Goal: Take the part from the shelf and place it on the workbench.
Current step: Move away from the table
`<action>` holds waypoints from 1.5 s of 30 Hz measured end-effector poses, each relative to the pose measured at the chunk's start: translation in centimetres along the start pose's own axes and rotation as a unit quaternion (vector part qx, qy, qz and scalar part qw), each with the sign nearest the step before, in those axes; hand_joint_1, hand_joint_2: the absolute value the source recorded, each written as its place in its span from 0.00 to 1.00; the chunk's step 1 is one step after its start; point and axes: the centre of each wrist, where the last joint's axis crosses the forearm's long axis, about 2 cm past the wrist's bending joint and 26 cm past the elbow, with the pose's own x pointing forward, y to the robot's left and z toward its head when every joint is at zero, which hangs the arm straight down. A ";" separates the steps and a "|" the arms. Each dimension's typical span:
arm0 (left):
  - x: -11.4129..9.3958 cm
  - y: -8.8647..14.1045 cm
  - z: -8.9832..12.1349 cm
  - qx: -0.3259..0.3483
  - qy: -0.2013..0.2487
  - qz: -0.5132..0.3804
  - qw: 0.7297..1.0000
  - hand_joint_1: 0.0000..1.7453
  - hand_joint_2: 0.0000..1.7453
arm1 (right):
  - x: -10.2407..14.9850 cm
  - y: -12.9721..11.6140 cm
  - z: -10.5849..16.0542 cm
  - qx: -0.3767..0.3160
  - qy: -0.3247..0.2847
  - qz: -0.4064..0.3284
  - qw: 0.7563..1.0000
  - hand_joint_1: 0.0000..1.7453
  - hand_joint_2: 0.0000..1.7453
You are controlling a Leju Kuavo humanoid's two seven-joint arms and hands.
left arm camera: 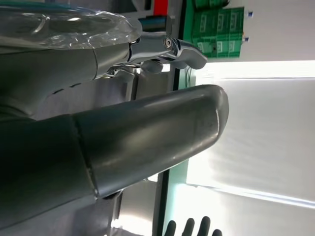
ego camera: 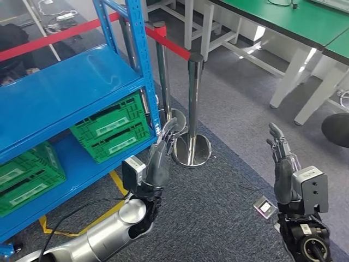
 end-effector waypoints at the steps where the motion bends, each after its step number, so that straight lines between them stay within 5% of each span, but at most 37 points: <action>1: 0.0 0.0 0.0 0.000 0.000 0.000 1.000 0.00 0.00 | 0.0 0.0 0.0 -0.001 0.000 0.000 1.000 0.00 0.00; 45: 0.0 -0.1 0.2 -0.001 0.000 -0.002 1.000 0.00 0.00 | 0.0 0.2 0.3 0.005 -0.002 -0.001 1.000 0.00 0.00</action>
